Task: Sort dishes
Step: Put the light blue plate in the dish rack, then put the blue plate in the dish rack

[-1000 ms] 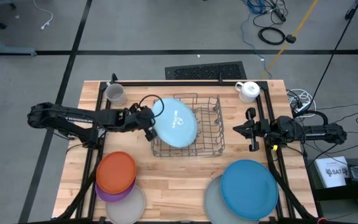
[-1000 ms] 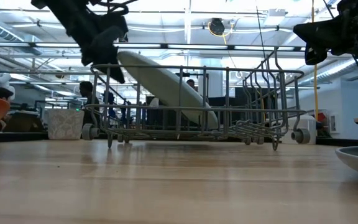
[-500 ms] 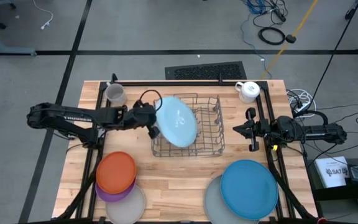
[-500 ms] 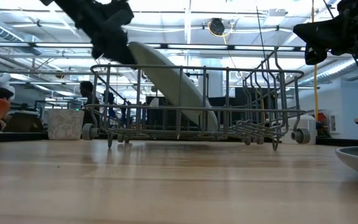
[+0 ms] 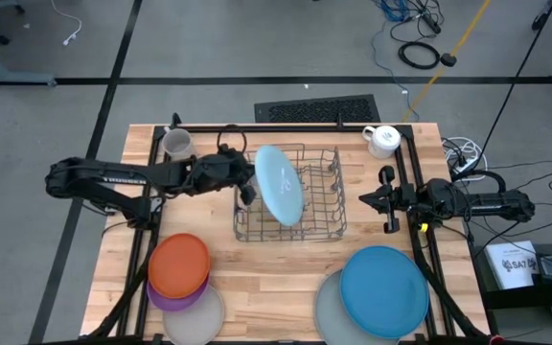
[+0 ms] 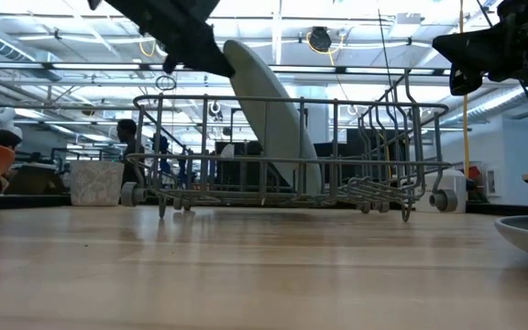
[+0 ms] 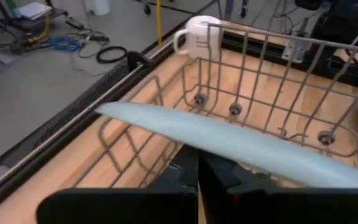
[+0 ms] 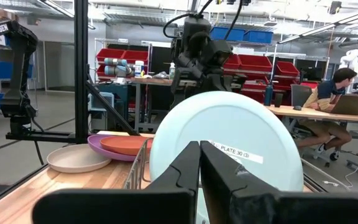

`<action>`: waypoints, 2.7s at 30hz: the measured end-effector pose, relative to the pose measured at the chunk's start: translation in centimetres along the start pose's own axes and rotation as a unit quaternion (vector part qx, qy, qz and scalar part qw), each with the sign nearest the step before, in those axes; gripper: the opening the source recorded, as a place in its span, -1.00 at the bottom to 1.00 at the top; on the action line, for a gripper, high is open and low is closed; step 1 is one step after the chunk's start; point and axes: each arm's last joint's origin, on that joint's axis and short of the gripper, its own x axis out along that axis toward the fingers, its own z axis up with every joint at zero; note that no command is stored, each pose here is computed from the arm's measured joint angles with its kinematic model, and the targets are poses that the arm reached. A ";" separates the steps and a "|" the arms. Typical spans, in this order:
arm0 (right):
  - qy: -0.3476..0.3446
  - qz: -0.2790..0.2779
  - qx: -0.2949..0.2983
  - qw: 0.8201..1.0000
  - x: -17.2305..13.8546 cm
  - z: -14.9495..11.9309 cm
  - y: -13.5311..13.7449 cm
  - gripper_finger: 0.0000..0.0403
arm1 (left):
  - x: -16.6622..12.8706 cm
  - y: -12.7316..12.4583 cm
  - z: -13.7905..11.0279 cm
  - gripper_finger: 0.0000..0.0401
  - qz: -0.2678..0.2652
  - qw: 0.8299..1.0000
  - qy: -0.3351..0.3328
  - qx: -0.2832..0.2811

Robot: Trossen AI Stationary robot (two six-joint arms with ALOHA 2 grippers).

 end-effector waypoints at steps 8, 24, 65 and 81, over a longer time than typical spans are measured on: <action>0.000 0.000 0.002 1.000 0.0 0.0 0.0 -0.96 | 2.8 -1.1 0.2 -1.00 -0.018 1.000 -0.010 0.020; 0.001 0.000 0.004 1.000 0.0 0.0 0.0 -0.96 | 7.3 -3.3 2.8 -1.00 -0.032 0.997 -0.011 0.073; 0.001 0.002 0.038 0.999 0.0 0.0 0.0 -0.96 | 3.5 -3.6 4.1 -0.55 -0.066 0.991 0.061 0.096; -0.001 -0.002 0.056 0.998 0.0 0.0 0.0 -0.96 | -3.1 -10.6 4.8 -0.55 -0.165 0.957 -0.059 0.231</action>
